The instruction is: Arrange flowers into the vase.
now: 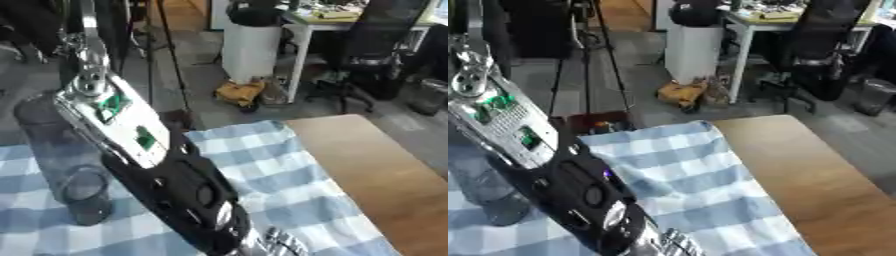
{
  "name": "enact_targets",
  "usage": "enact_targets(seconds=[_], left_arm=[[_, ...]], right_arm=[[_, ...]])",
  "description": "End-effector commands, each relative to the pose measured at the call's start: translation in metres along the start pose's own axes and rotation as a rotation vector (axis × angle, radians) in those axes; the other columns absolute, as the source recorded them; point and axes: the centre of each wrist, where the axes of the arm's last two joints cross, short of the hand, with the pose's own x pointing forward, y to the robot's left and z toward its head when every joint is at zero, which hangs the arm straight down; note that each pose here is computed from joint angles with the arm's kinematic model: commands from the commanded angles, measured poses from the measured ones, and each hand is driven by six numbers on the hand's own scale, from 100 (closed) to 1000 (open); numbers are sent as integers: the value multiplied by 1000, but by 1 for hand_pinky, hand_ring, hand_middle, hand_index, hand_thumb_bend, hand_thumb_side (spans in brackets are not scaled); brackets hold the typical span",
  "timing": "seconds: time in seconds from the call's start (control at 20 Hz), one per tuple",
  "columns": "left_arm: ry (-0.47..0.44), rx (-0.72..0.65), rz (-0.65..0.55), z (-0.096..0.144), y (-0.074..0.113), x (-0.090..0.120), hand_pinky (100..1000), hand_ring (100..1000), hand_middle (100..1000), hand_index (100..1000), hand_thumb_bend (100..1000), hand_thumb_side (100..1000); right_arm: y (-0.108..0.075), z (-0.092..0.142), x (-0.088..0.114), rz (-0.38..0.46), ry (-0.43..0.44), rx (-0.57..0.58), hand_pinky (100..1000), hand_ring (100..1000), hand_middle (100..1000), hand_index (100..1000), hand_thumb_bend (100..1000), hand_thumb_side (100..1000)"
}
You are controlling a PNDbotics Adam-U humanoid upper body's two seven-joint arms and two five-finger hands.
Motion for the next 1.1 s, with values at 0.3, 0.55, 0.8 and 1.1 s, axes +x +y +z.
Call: enact_targets(seconds=[0.3, 0.55, 0.8, 1.1], left_arm=[[-36, 1, 0, -7, 3, 7, 693, 983, 939, 1000, 100, 1000], [-37, -1, 2, -7, 3, 7, 692, 983, 938, 1000, 100, 1000], [-41, -5, 7, -8, 2, 7, 690, 983, 937, 1000, 100, 1000], [-37, -5, 11, -8, 2, 7, 688, 983, 936, 1000, 100, 1000]], right_arm=[[-4, -12, 2, 21, -62, 27, 103, 100, 100, 100, 100, 333], [-6, -17, -2, 35, -63, 22, 137, 100, 100, 100, 100, 363], [-8, -20, -5, 25, -81, 29, 152, 120, 100, 100, 100, 389], [-10, -23, -7, 14, -129, 51, 188, 178, 100, 100, 100, 493]])
